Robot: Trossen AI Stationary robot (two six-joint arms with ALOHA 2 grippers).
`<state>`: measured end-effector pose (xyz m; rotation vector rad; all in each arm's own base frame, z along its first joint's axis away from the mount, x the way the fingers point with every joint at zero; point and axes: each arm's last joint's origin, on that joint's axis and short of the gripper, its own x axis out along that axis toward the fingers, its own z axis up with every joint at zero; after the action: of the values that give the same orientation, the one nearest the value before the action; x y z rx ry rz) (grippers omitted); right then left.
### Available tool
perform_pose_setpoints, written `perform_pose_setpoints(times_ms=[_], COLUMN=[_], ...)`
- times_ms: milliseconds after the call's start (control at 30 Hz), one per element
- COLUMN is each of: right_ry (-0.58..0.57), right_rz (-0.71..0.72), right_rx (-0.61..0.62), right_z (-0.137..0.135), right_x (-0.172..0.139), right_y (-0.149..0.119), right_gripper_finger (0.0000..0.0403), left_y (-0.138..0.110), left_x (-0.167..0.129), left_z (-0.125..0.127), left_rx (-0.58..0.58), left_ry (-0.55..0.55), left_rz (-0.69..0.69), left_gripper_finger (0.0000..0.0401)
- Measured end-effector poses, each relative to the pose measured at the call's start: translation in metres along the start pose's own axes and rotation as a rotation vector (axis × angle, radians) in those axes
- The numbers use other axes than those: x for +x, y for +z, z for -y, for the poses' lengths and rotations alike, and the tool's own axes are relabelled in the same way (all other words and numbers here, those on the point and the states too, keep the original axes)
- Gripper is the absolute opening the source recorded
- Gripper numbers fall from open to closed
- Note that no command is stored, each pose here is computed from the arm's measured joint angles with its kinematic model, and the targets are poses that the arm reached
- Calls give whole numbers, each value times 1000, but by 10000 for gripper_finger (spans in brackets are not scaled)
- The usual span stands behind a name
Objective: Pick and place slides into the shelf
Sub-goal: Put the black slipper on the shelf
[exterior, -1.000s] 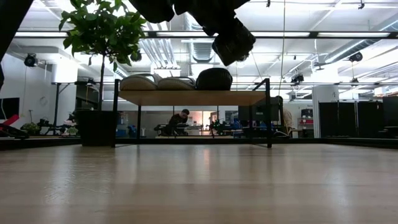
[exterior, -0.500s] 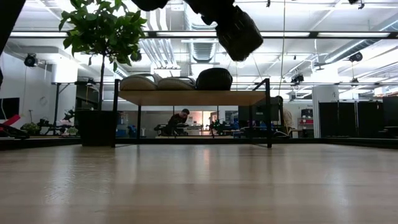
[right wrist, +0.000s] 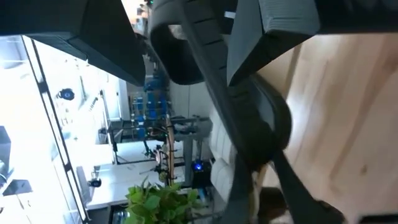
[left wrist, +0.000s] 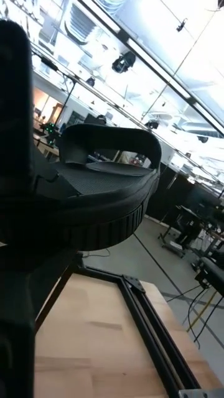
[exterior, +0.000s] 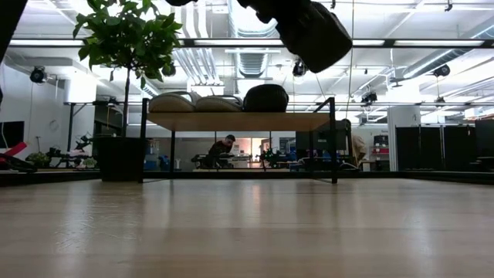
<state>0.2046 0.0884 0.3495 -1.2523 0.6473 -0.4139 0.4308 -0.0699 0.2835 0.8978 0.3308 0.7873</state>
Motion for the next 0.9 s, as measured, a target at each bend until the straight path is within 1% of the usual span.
perform_pose_setpoints(times_ms=[167, 267, 333, 400, 500, 567, 633, 733, 900], right_ry=[-4, -67, -117, -129, -91, -76, -88, -102, -115], right_rz=[-12, -89, -145, -144, -65, -38, -53, -82, -131], right_rx=[5, -14, 2, 82, 285, 395, 447, 433, 317], right_z=[3, 5, 9, 18, 31, 38, 42, 43, 38], right_x=[3, 3, 2, -1, -5, -6, -4, 2, 25], right_y=[5, 4, -1, -11, -26, -35, -41, -41, -25], right_gripper_finger=[219, 219, 219, 219, 219, 219, 219, 219, 219], left_y=[0, 0, -1, 0, 0, 0, 0, 1, 3], left_x=[1, 0, 0, -1, -1, 0, 0, 0, 4], left_z=[-1, 0, 0, 0, -1, -1, -1, -2, -7], left_rx=[-1, 0, 1, 1, -7, -9, -9, -12, 6], left_ry=[8, 6, 6, 7, 11, 13, 15, 16, 35], left_rz=[-11, -10, -11, -13, -11, -12, -13, -12, -27], left_gripper_finger=[48, 48, 48, 48, 48, 48, 48, 48, 48])
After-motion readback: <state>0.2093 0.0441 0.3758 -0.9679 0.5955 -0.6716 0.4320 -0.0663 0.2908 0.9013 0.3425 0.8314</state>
